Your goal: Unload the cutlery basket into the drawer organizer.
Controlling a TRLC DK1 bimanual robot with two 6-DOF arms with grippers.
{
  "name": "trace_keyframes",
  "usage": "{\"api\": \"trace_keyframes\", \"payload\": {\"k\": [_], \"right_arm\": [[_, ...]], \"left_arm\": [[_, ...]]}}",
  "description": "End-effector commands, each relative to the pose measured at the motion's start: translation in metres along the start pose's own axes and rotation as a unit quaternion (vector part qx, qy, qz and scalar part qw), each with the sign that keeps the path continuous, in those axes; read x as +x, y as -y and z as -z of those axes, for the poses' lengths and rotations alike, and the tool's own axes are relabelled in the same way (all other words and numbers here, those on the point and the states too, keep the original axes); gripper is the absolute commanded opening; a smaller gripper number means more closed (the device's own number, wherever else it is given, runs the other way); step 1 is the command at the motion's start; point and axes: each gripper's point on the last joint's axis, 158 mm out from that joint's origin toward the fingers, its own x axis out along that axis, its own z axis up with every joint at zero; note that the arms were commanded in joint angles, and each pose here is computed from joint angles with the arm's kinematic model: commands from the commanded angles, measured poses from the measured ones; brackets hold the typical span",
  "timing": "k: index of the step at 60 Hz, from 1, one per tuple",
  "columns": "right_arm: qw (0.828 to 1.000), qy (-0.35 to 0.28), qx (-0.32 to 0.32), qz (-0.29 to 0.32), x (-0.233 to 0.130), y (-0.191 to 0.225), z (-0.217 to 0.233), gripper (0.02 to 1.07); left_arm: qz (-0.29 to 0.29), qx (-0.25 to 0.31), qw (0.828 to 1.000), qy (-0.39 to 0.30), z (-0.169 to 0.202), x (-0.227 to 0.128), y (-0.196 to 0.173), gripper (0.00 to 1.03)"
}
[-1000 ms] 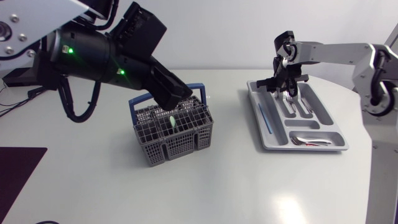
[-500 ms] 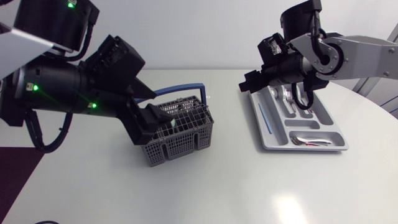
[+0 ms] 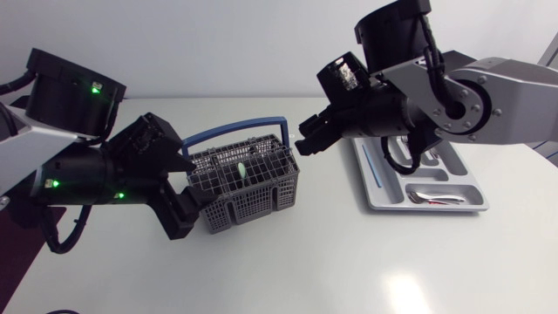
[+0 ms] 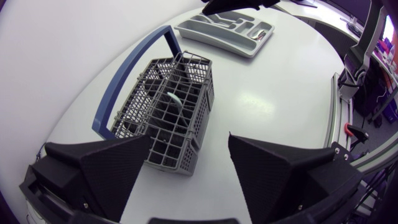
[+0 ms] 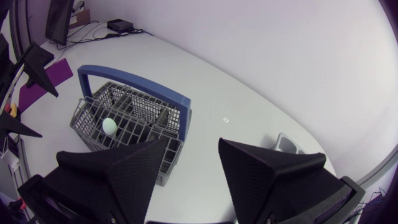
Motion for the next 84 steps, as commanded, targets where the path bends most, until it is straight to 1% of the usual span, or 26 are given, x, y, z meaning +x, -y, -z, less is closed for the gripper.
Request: {"api": "trace_keyframes", "payload": {"k": [1,10,12,13,14,19,21,22,24,25,26,27,28,30,40,56,64,72,79,84], "right_arm": [[1.000,-0.003,-0.004,-0.013,0.008,-0.015,0.007,0.66],[0.999,-0.002,0.001,-0.034,0.022,-0.029,0.006,0.65],[0.999,-0.002,0.001,-0.037,0.024,-0.030,0.006,0.64],[0.999,-0.002,0.001,-0.043,0.028,-0.033,0.007,0.55],[0.999,-0.002,0.001,-0.043,0.028,-0.034,0.007,0.53],[0.999,0.001,0.002,-0.050,0.035,-0.039,0.005,0.37],[0.999,-0.001,0.002,-0.052,0.038,-0.040,0.006,0.33],[0.999,-0.001,0.003,-0.054,0.040,-0.041,0.006,0.29],[0.998,0.000,0.005,-0.063,0.042,-0.045,0.006,0.23],[0.998,0.000,0.005,-0.063,0.042,-0.045,0.006,0.23],[0.997,-0.001,0.006,-0.073,0.045,-0.049,0.007,0.17],[0.997,-0.002,0.007,-0.075,0.045,-0.050,0.007,0.15],[0.997,-0.004,0.008,-0.080,0.048,-0.052,0.008,0.11],[0.996,-0.007,0.010,-0.089,0.050,-0.056,0.010,0.08],[0.993,-0.023,0.016,-0.116,0.070,-0.071,0.023,0.07],[0.991,-0.038,0.010,-0.125,0.097,-0.082,0.038,0.08],[0.989,-0.073,0.007,-0.130,0.114,-0.091,0.064,0.08],[0.990,-0.054,0.009,-0.127,0.103,-0.087,0.049,0.08],[0.991,-0.028,0.006,-0.129,0.083,-0.087,0.025,0.08],[0.991,-0.020,0.005,-0.130,0.071,-0.087,0.016,0.08]], "left_arm": [[-0.012,0.005,1.000,0.001,0.008,-0.001,-0.006,0.97],[-0.024,0.001,1.000,0.003,0.015,0.000,-0.014,0.97],[-0.024,0.001,1.000,0.003,0.016,0.000,-0.014,0.97],[-0.026,0.001,1.000,0.004,0.017,0.002,-0.014,0.97],[-0.027,0.000,1.000,0.004,0.018,0.002,-0.015,0.97],[-0.029,0.000,1.000,0.008,0.019,0.004,-0.015,0.97],[-0.030,0.000,1.000,0.009,0.019,0.005,-0.016,0.97],[-0.030,0.000,1.000,0.009,0.019,0.004,-0.016,0.97],[-0.032,-0.001,0.999,0.009,0.019,0.005,-0.018,0.97],[-0.032,-0.001,0.999,0.009,0.019,0.005,-0.018,0.97],[-0.032,-0.002,0.999,0.008,0.020,0.005,-0.018,0.97],[-0.032,-0.002,0.999,0.009,0.020,0.005,-0.019,0.97],[-0.032,-0.002,0.999,0.009,0.020,0.006,-0.019,0.97],[-0.032,-0.004,0.999,0.009,0.022,0.006,-0.020,0.97],[-0.033,-0.006,0.999,0.008,0.026,0.009,-0.021,0.97],[-0.031,-0.011,0.999,0.008,0.032,0.011,-0.022,0.97],[-0.029,-0.010,1.000,0.007,0.034,0.012,-0.022,0.97],[-0.031,-0.010,0.999,0.011,0.033,0.012,-0.023,0.97],[-0.029,-0.011,0.999,0.012,0.031,0.015,-0.023,0.97],[0.006,-0.030,0.999,0.023,0.021,0.020,-0.015,0.97]]}}
